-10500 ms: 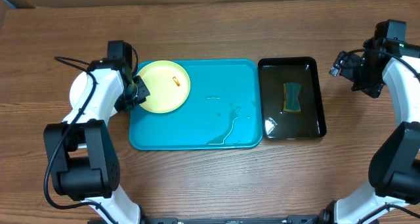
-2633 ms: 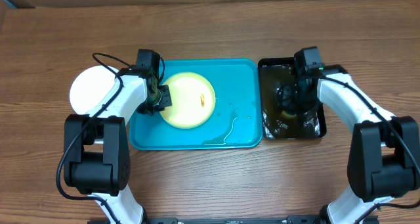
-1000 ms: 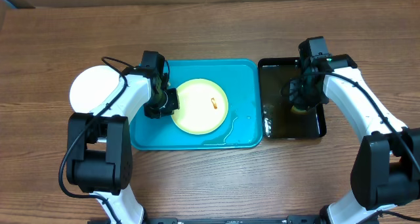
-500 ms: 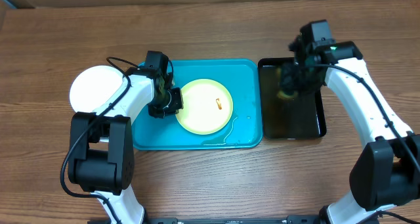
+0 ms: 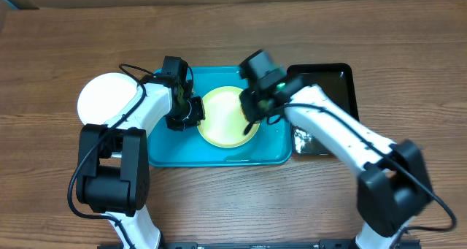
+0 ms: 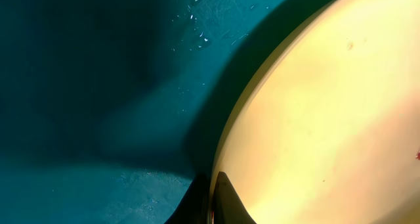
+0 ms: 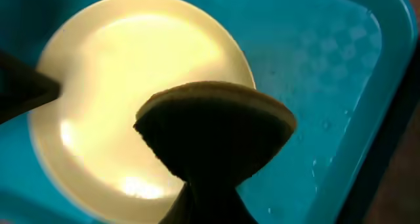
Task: Clean dirty plates on tray and stack at the side
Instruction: 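Wipe the yellow plate with the sponge while the left gripper holds it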
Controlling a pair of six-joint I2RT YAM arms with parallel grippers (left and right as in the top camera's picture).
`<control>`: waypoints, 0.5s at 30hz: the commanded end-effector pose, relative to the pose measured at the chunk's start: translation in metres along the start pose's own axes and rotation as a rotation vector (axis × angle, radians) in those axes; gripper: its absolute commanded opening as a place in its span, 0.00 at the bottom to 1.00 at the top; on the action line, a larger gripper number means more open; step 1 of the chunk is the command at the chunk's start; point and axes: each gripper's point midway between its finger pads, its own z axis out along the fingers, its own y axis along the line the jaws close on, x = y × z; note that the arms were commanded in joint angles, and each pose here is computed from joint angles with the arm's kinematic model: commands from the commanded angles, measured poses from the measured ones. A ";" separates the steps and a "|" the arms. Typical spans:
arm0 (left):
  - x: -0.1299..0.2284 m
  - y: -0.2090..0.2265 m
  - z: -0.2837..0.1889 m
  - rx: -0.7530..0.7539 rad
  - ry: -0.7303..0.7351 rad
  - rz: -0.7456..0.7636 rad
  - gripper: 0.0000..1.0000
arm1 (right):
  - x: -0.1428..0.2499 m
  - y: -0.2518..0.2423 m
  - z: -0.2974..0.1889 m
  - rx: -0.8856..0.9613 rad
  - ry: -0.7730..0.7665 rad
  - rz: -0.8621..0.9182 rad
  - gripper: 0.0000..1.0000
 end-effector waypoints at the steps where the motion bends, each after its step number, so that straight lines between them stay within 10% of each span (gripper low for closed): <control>1: 0.009 0.000 0.009 -0.001 0.035 -0.022 0.04 | -0.011 -0.017 0.016 0.170 -0.049 -0.001 0.04; 15: 0.010 0.001 0.009 -0.002 0.038 -0.023 0.04 | 0.012 -0.009 0.087 0.160 0.051 -0.020 0.04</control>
